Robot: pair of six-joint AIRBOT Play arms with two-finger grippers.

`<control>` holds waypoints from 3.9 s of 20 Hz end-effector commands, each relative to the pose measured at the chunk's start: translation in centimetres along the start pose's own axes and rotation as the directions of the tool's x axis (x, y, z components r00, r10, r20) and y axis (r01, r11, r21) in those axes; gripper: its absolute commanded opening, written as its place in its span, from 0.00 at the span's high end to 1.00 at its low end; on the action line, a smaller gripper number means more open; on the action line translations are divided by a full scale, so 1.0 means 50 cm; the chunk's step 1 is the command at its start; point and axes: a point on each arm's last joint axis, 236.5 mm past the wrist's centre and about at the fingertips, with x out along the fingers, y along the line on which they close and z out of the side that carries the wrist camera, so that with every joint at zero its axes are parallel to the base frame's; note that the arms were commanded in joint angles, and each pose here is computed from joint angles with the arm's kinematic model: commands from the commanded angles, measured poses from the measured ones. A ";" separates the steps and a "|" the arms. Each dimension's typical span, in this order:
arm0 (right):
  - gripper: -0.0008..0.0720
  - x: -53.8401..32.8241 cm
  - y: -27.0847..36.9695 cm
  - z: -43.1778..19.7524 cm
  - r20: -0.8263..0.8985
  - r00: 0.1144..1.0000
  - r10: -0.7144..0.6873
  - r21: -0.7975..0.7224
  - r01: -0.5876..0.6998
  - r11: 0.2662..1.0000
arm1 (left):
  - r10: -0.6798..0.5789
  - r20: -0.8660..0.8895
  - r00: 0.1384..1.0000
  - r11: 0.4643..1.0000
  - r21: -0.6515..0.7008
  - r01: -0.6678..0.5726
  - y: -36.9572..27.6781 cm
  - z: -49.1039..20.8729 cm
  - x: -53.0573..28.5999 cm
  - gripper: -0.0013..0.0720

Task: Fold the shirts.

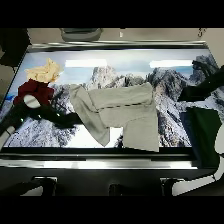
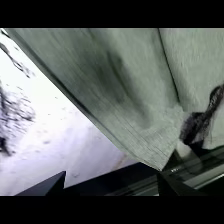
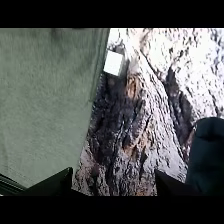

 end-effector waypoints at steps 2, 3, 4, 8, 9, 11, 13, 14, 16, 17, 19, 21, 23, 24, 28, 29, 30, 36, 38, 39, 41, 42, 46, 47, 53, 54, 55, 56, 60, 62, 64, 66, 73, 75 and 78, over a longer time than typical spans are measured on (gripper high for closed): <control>0.12 0.038 0.004 -0.033 -0.069 0.997 0.031 -0.003 -0.031 1.000 | -0.129 0.056 0.990 0.975 -0.176 0.137 -0.024 -0.096 0.158 0.05; 0.12 0.045 0.002 -0.028 -0.063 0.998 0.025 -0.006 -0.025 1.000 | -0.128 0.071 0.989 0.974 -0.181 0.138 -0.031 -0.096 0.177 0.05; 0.11 0.051 0.000 -0.025 -0.055 0.998 0.023 -0.004 -0.023 1.000 | -0.130 0.088 0.988 0.973 -0.180 0.144 -0.043 -0.091 0.192 0.06; 0.09 0.082 -0.004 -0.037 -0.073 0.997 0.037 0.011 -0.036 0.999 | -0.152 0.138 0.979 0.956 -0.232 0.182 -0.076 -0.073 0.234 0.07; 0.09 0.090 -0.004 -0.043 -0.084 0.995 0.045 0.017 -0.044 0.999 | -0.146 0.142 0.979 0.958 -0.228 0.176 -0.078 -0.071 0.242 0.12; 0.09 0.113 -0.003 -0.058 -0.106 0.992 0.062 0.029 -0.059 0.998 | -0.139 0.156 0.978 0.959 -0.224 0.172 -0.083 -0.065 0.253 0.18; 0.09 0.141 0.000 -0.069 -0.120 0.989 0.081 0.037 -0.077 0.996 | -0.136 0.181 0.974 0.952 -0.248 0.179 -0.087 -0.055 0.255 0.40; 0.09 0.156 0.004 -0.072 -0.126 0.988 0.086 0.038 -0.082 0.996 | -0.129 0.198 0.972 0.947 -0.267 0.180 -0.085 -0.048 0.255 0.51; 0.09 0.193 0.019 -0.075 -0.135 0.986 0.097 0.029 -0.093 0.995 | -0.121 0.219 0.968 0.948 -0.264 0.179 -0.081 -0.038 0.252 0.95; 0.09 0.212 0.027 -0.074 -0.134 0.986 0.098 0.019 -0.097 0.995 | -0.123 0.223 0.967 0.953 -0.246 0.178 -0.082 -0.035 0.249 0.94; 0.11 0.252 0.035 -0.063 -0.106 0.989 0.100 0.018 -0.099 0.995 | -0.131 0.237 0.963 0.965 -0.191 0.178 -0.087 -0.029 0.236 0.95; 0.13 0.286 0.068 -0.034 -0.049 0.983 0.177 0.046 -0.175 0.984 | -0.147 0.248 0.958 0.972 -0.142 0.186 -0.099 -0.027 0.216 0.95; 0.15 0.317 0.081 -0.026 -0.054 0.978 0.201 0.052 -0.198 0.979 | -0.152 0.265 0.952 0.978 -0.097 0.183 -0.106 -0.023 0.197 0.95; 0.19 0.333 0.087 -0.023 -0.061 0.977 0.206 0.050 -0.203 0.978 | -0.158 0.278 0.948 0.980 -0.074 0.185 -0.111 -0.019 0.186 0.95; 0.63 0.370 0.098 0.027 0.012 0.983 0.184 0.062 -0.184 0.981 | -0.171 0.348 0.922 0.983 -0.005 0.185 -0.118 0.008 0.128 0.95; 0.90 0.367 0.099 0.040 0.036 0.983 0.182 0.072 -0.184 0.980 | -0.160 0.374 0.914 0.986 0.015 0.166 -0.107 0.019 0.104 0.95; 0.93 0.354 0.105 0.049 0.047 0.981 0.189 0.060 -0.192 0.980 | -0.152 0.396 0.906 0.988 0.030 0.153 -0.097 0.030 0.075 0.95; 0.93 -0.145 0.209 0.215 0.515 0.857 0.011 -0.349 0.198 0.916 | -0.111 0.801 0.589 0.953 0.254 -0.166 -0.152 0.146 -0.467 0.95; 0.93 -0.471 0.270 0.207 0.808 0.572 -0.138 -0.246 0.542 0.804 | -0.156 0.957 0.244 0.905 0.238 -0.354 -0.255 0.101 -0.783 0.95; 0.93 -0.650 0.312 0.157 0.918 0.346 -0.191 -0.104 0.679 0.727 | -0.180 0.980 0.085 0.880 0.200 -0.431 -0.304 0.045 -0.915 0.95; 0.93 -0.896 0.401 -0.002 0.977 -0.031 -0.213 0.163 0.751 0.640 | -0.210 0.972 -0.110 0.865 0.132 -0.483 -0.372 -0.064 -1.065 0.95; 0.93 -0.955 0.435 -0.075 0.969 -0.126 -0.211 0.234 0.738 0.633 | -0.213 0.965 -0.153 0.870 0.116 -0.480 -0.392 -0.107 -1.098 0.95; 0.93 -0.990 0.498 -0.244 0.958 -0.179 -0.223 0.281 0.741 0.611 | -0.208 0.967 -0.145 0.872 0.116 -0.476 -0.416 -0.176 -1.091 0.95; 0.93 -0.985 0.496 -0.262 0.956 -0.170 -0.241 0.284 0.746 0.603 | -0.207 0.969 -0.139 0.871 0.117 -0.477 -0.417 -0.179 -1.088 0.95; 0.93 -0.916 0.450 -0.255 0.945 -0.022 -0.327 0.229 0.759 0.609 | -0.163 0.985 -0.053 0.898 0.126 -0.421 -0.389 -0.144 -1.053 0.95; 0.93 -0.889 0.429 -0.234 0.935 0.035 -0.352 0.204 0.760 0.618 | -0.129 0.991 0.019 0.903 0.125 -0.411 -0.366 -0.118 -1.024 0.95; 0.93 -0.852 0.404 -0.206 0.920 0.112 -0.375 0.166 0.756 0.633 | -0.077 0.989 0.127 0.912 0.122 -0.392 -0.328 -0.080 -0.978 0.95; 0.93 -0.801 0.370 -0.170 0.891 0.213 -0.401 0.116 0.747 0.655 | -0.023 0.970 0.243 0.923 0.113 -0.367 -0.283 -0.041 -0.926 0.95; 0.93 -0.521 0.217 0.051 0.699 0.601 -0.388 -0.091 0.613 0.785 | 0.108 0.765 0.635 0.968 0.066 -0.244 -0.072 0.135 -0.660 0.95; 0.93 -0.313 0.150 0.145 0.542 0.787 -0.296 -0.174 0.449 0.876 | 0.127 0.634 0.763 0.982 0.030 -0.189 0.018 0.201 -0.505 0.95; 0.93 -0.126 0.092 0.217 0.428 0.881 -0.200 -0.173 0.297 0.939 | 0.146 0.543 0.827 0.987 -0.021 -0.160 0.099 0.266 -0.376 0.95; 0.93 0.001 0.048 0.283 0.420 0.897 -0.139 -0.123 0.208 0.970 | 0.161 0.505 0.848 0.987 -0.072 -0.145 0.165 0.336 -0.287 0.95; 0.93 0.116 -0.017 0.409 0.569 0.815 -0.106 0.009 0.122 0.992 | 0.079 0.541 0.837 0.992 -0.123 -0.015 0.228 0.526 -0.163 0.94; 0.93 0.107 -0.015 0.402 0.561 0.821 -0.108 0.001 0.130 0.992 | 0.073 0.540 0.839 0.993 -0.117 -0.012 0.232 0.541 -0.162 0.94; 0.93 0.081 -0.005 0.315 0.420 0.897 -0.139 -0.112 0.204 0.973 | 0.048 0.483 0.874 0.998 0.004 -0.057 0.221 0.510 -0.195 0.94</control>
